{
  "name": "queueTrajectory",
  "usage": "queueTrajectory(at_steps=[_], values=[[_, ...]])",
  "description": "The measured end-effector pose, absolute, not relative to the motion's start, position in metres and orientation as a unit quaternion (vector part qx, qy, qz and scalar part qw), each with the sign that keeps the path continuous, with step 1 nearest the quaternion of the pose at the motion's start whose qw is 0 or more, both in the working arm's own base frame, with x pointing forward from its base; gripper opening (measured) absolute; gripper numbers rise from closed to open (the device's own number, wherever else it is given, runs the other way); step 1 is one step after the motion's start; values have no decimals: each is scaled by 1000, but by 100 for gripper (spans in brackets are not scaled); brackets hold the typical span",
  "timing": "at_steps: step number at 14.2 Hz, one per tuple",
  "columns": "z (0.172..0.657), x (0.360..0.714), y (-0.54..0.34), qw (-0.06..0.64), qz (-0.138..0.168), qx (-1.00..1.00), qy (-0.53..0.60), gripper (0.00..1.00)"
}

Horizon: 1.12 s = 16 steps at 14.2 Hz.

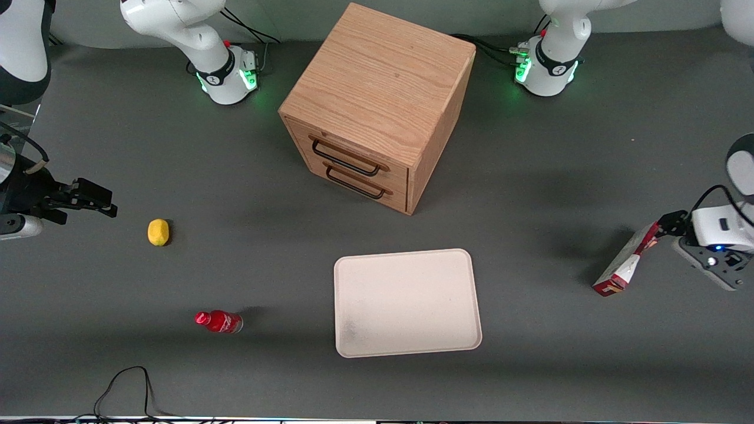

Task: Place red cookie box on tray
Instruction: 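Lower the open left gripper over the red cookie box and close on it, then lift the cookie box with the left gripper off the table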

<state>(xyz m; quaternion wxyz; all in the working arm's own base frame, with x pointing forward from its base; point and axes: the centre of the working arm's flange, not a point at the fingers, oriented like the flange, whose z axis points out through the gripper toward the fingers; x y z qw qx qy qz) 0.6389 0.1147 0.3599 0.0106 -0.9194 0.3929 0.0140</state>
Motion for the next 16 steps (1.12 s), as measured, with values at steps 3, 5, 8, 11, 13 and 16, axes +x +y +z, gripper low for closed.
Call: queueTrajectory(at_steps=[3, 5, 8, 11, 13, 16], values=[[314, 634, 114, 20, -2, -919, 395, 100], [290, 632, 114, 22, -4, -918, 395, 100], [259, 632, 118, 21, -2, -919, 394, 100], [237, 633, 122, 23, -4, -920, 392, 100], [233, 632, 123, 22, -3, -920, 392, 95], [233, 633, 122, 22, -4, -920, 392, 62]])
